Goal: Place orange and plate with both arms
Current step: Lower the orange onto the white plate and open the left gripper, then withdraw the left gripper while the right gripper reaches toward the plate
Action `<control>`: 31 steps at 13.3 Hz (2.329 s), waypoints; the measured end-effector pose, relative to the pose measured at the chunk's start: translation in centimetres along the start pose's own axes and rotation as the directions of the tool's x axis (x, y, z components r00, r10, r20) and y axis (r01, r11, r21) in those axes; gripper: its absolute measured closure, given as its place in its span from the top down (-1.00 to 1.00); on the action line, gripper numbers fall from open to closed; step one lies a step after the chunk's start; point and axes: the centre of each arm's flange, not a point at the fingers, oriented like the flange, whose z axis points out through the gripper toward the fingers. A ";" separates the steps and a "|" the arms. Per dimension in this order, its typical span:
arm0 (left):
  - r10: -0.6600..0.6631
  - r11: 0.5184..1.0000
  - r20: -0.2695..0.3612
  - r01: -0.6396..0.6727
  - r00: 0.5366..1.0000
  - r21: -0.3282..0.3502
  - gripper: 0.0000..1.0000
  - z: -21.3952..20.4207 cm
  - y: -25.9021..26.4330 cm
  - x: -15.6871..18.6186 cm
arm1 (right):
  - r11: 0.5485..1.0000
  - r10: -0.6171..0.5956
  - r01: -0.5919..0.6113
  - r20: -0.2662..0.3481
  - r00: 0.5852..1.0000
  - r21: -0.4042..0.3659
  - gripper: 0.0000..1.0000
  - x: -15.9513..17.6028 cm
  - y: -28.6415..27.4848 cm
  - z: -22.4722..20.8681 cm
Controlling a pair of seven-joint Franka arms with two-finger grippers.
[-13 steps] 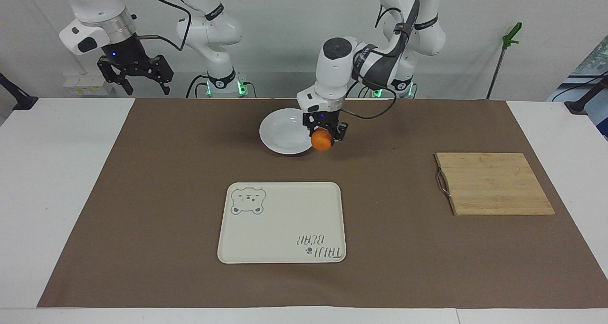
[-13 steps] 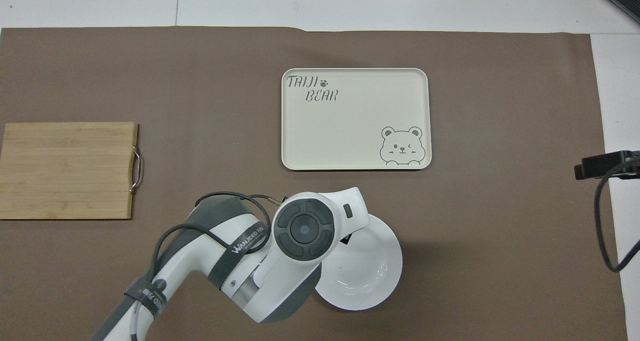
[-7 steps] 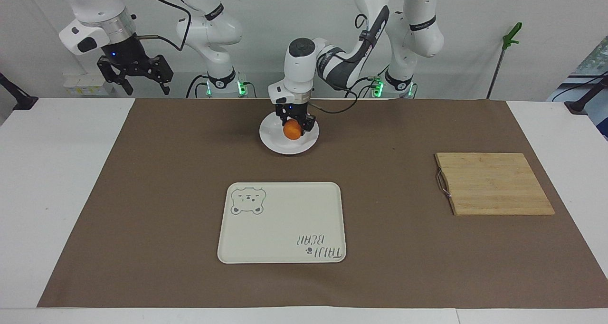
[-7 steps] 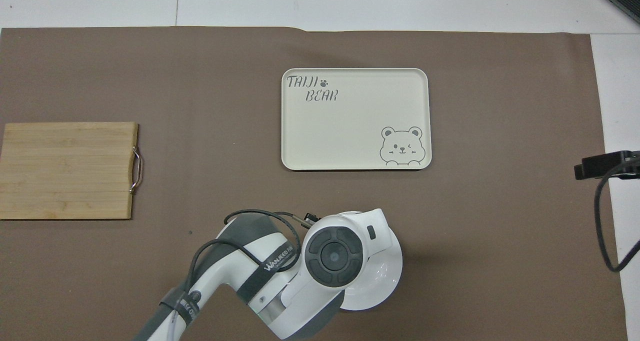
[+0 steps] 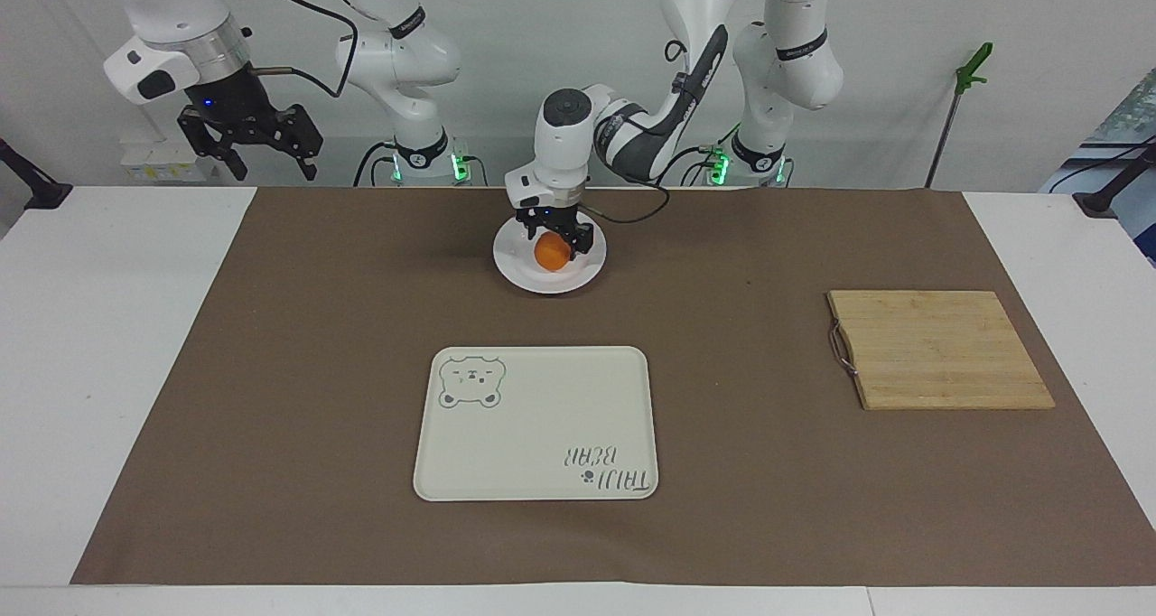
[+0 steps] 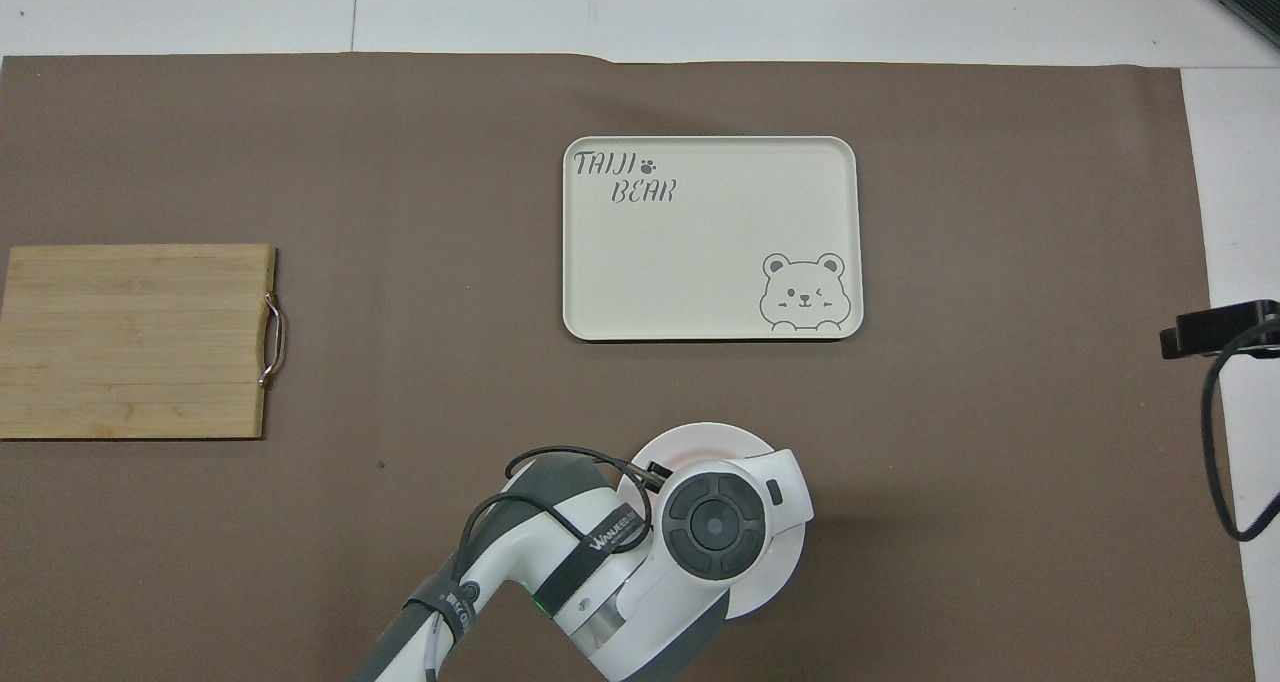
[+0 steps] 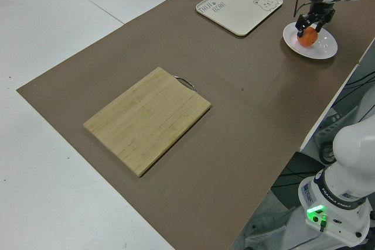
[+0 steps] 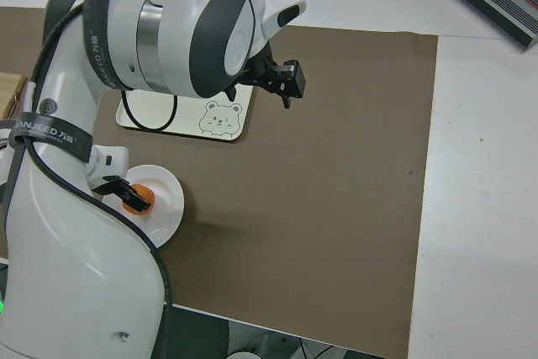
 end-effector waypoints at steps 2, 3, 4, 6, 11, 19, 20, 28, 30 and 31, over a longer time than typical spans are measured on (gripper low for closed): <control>-0.024 1.000 0.013 0.024 1.000 0.001 1.00 -1.5 -1.3 0.2 | 1.000 0.000 0.000 0.000 1.000 0.000 1.00 0.0 0.0 0.0; -0.049 0.999 0.013 0.049 0.999 -0.001 1.00 -2.9 -2.8 0.5 | 1.000 0.000 0.000 0.000 1.000 0.000 1.00 0.0 0.0 0.0; -0.082 0.997 0.012 0.082 0.997 -0.003 1.00 -4.7 -4.8 0.9 | 1.000 0.000 0.000 0.000 1.000 0.000 1.00 0.0 0.0 0.0; -0.140 0.990 0.017 0.140 0.990 -0.007 1.00 -7.6 -8.7 1.1 | 1.000 -0.004 0.004 0.000 1.000 0.000 1.00 0.0 -0.2 0.0; -0.231 0.971 -0.014 0.232 0.973 0.060 1.00 -10.4 -20.3 2.2 | 0.997 -0.032 0.030 0.030 0.999 0.071 1.00 0.2 -2.4 2.1; -0.214 0.969 -0.111 0.225 0.970 0.098 1.00 -19.5 -43.3 -2.2 | 0.974 -0.073 0.047 0.108 0.991 0.224 1.00 0.0 -6.8 8.8; -0.205 0.971 -0.112 0.216 0.972 0.101 1.00 -20.8 -44.5 -2.7 | 0.970 -0.073 0.045 0.109 0.991 0.241 1.00 0.0 -7.2 9.8; -0.205 0.969 -0.140 0.222 0.969 0.113 1.00 -30.2 -48.1 -4.6 | 0.896 -0.122 0.041 0.157 0.980 0.442 1.00 -2.8 -11.2 20.7; -0.204 0.969 -0.137 0.220 0.969 0.112 1.00 -32.2 -47.7 -4.9 | 0.883 -0.153 0.064 0.157 0.976 0.464 1.00 -4.1 -11.6 23.1; -0.205 0.969 -0.136 0.221 0.969 0.113 1.00 -33.1 -47.6 -5.0 | 0.875 -0.166 0.070 0.160 0.973 0.479 1.00 -4.8 -11.6 23.9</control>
